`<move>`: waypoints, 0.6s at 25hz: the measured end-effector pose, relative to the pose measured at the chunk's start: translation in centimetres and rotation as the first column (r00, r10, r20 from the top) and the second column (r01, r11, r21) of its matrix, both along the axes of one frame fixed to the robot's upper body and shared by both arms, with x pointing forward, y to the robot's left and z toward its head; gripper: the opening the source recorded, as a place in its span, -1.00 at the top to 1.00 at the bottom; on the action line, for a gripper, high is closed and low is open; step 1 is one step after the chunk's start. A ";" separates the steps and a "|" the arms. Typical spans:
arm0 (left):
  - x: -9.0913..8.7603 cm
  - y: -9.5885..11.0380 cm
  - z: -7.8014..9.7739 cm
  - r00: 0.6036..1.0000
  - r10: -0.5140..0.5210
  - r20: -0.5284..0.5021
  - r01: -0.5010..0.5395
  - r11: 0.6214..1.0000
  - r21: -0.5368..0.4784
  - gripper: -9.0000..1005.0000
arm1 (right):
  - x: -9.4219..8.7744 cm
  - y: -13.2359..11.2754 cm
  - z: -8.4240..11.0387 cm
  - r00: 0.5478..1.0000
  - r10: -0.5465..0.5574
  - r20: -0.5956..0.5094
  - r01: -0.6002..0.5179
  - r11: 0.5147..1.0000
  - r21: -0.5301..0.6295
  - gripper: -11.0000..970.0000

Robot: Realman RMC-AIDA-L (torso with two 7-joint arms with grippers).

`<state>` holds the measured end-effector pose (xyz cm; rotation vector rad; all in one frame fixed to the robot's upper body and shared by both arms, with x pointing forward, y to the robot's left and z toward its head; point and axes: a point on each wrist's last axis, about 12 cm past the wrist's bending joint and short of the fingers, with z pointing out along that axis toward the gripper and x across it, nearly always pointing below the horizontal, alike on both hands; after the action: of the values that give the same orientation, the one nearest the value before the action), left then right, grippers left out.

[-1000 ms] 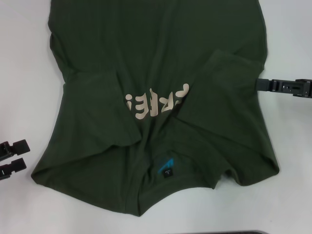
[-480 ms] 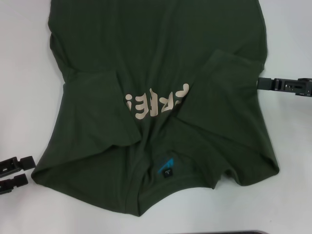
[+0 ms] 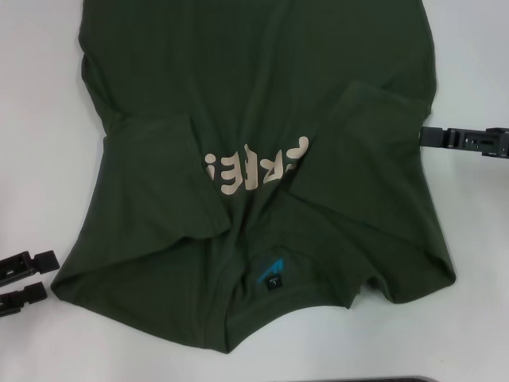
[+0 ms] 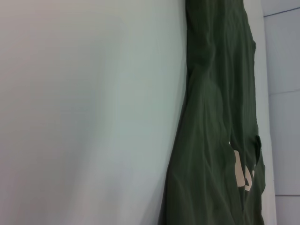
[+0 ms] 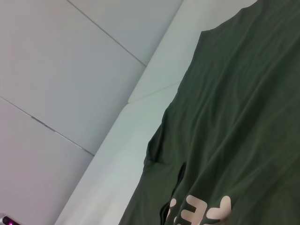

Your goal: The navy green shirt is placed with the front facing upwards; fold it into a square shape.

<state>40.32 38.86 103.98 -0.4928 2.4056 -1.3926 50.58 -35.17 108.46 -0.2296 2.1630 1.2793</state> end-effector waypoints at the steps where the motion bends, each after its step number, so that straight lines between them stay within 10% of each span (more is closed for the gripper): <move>1: 0.0 0.0 0.0 1.000 0.001 -0.002 -0.001 1.000 -0.002 -0.79 | 0.0 0.0 0.0 1.000 0.000 0.000 0.000 1.000 0.000 -0.60; 15: 0.4 -0.2 -0.2 0.999 0.022 -0.028 -0.022 1.000 -0.008 -0.79 | 0.0 -0.1 0.0 1.000 -0.004 -0.001 0.004 1.000 -0.002 -0.61</move>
<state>40.70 38.71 103.76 -0.5424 2.4102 -1.3955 50.55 -35.22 108.42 -0.2256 2.1644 1.2760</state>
